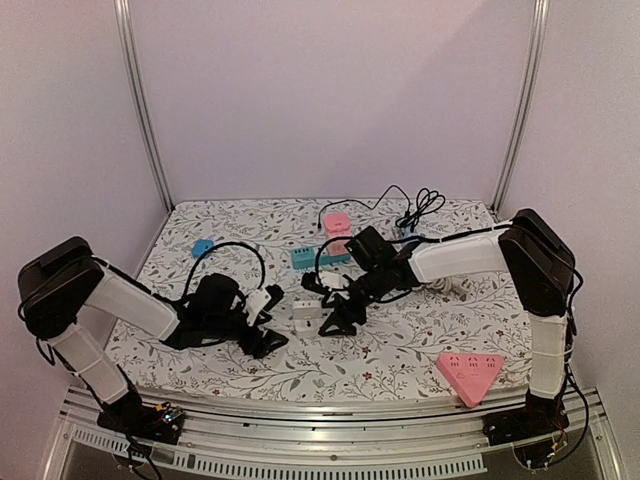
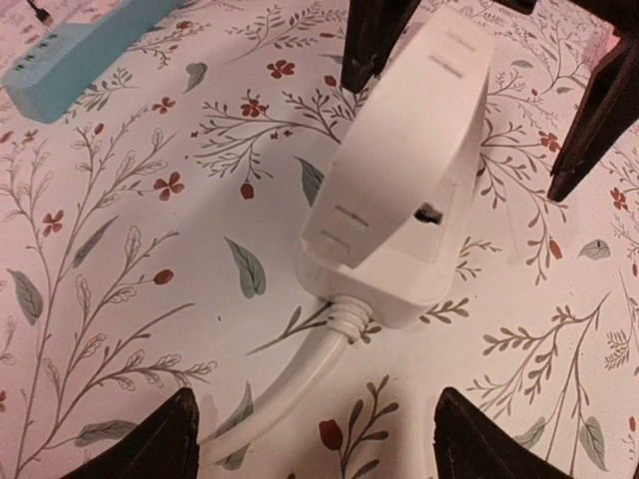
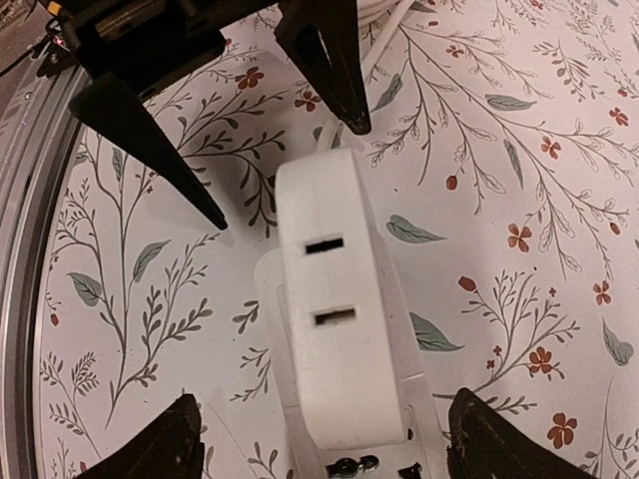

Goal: Insert the plug
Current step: Insert the plug into the socket, then adjust the socket at the center of the board.

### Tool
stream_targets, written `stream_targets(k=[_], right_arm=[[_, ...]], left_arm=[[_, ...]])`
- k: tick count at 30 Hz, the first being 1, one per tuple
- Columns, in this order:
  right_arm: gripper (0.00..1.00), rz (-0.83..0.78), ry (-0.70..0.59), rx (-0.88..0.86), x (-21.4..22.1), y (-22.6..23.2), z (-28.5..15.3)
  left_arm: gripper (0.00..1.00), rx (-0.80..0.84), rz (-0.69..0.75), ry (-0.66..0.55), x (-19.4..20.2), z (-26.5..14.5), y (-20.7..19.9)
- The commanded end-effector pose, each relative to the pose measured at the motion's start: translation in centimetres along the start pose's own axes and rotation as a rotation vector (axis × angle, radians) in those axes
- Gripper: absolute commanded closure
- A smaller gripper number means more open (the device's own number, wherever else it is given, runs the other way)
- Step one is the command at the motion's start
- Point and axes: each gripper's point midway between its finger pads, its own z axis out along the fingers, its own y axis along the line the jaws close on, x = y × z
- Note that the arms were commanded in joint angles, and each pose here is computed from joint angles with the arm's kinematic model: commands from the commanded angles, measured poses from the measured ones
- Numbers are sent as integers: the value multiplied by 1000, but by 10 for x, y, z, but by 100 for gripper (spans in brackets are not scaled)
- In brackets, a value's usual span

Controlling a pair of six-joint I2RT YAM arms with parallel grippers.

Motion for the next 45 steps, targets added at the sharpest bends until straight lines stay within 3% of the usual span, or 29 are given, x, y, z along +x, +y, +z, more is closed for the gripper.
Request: stream_targets(k=[1, 11, 15, 17, 18, 33, 41, 45], right_arm=[[5, 4, -11, 48, -15, -5, -26], [1, 83, -64, 188, -28, -24, -81], [1, 103, -60, 234, -24, -23, -95], [1, 120, -59, 255, -21, -24, -101], [1, 129, -54, 262, -19, -24, -102], [1, 211, 9, 281, 13, -28, -93], [3, 226, 45, 185, 38, -29, -66], [3, 247, 72, 176, 50, -31, -56]], left_arm=[[20, 48, -1, -58, -13, -15, -13], [19, -62, -92, -317, -63, -76, -2], [12, -169, -155, -386, -72, -101, 14], [1, -221, -198, -400, -73, -112, 22], [1, -244, -216, -407, -74, -117, 26], [0, -459, -364, -410, -55, -152, 58], [0, -567, -443, -366, -44, -174, 70], [1, -589, -458, -431, -46, -189, 73]])
